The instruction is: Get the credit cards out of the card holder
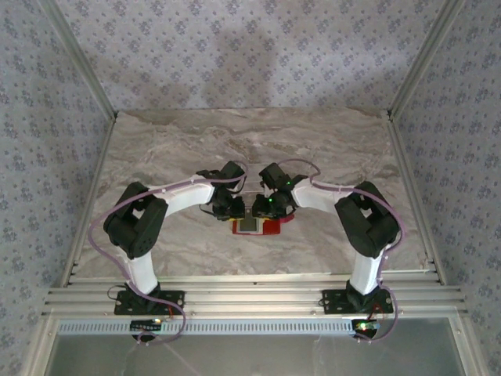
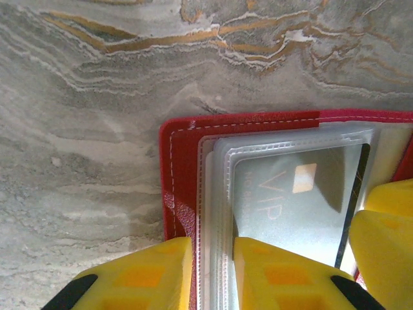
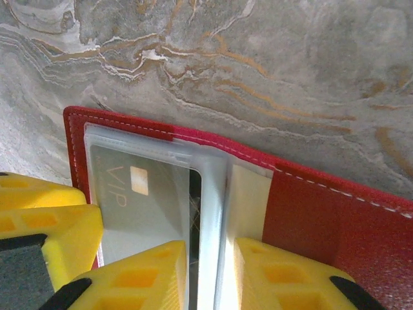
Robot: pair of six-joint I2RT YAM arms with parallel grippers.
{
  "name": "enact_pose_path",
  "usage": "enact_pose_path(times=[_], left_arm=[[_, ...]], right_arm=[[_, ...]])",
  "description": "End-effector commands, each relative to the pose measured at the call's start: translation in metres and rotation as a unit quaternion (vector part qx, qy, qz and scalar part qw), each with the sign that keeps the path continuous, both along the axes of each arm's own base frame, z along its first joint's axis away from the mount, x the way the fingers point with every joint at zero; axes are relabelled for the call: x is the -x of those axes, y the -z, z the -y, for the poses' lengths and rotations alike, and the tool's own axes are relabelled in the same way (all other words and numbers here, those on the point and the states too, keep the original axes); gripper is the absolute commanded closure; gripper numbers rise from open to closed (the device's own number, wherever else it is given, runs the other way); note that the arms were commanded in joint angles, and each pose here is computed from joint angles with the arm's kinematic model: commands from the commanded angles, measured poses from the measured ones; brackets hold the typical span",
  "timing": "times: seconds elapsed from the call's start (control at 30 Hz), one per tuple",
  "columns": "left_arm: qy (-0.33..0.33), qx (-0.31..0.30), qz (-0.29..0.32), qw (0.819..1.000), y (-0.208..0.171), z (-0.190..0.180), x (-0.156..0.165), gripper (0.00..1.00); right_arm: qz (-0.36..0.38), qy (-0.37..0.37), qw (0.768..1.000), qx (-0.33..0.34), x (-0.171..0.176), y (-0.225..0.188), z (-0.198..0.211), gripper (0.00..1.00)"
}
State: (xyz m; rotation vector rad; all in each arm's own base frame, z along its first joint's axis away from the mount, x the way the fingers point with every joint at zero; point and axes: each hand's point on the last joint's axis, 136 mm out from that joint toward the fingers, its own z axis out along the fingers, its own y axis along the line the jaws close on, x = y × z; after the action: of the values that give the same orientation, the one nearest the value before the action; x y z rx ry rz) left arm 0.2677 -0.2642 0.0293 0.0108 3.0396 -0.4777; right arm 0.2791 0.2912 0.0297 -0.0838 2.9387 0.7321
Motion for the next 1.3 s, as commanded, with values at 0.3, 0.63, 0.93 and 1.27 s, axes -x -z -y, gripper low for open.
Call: enact_pose_path(times=[0.3,0.63,0.93,1.27], left_arm=[[0.003,-0.015,-0.017,1.0,0.013,-0.008,0.007,0.76],[0.0,-0.027,-0.011,1.0,0.01,-0.014,0.006,0.73],[-0.003,-0.034,-0.011,0.999,0.011,-0.02,0.007,0.75],[-0.004,-0.032,-0.01,0.999,0.01,-0.02,0.008,0.78]], right_arm=[[-0.003,0.005,0.998,0.068,0.005,0.013,0.007,0.76],[0.01,0.016,0.996,0.088,0.003,0.008,0.021,0.82],[0.024,0.021,0.996,0.083,-0.001,-0.006,0.024,0.84],[0.02,0.02,0.999,-0.029,-0.002,-0.027,-0.007,0.82]])
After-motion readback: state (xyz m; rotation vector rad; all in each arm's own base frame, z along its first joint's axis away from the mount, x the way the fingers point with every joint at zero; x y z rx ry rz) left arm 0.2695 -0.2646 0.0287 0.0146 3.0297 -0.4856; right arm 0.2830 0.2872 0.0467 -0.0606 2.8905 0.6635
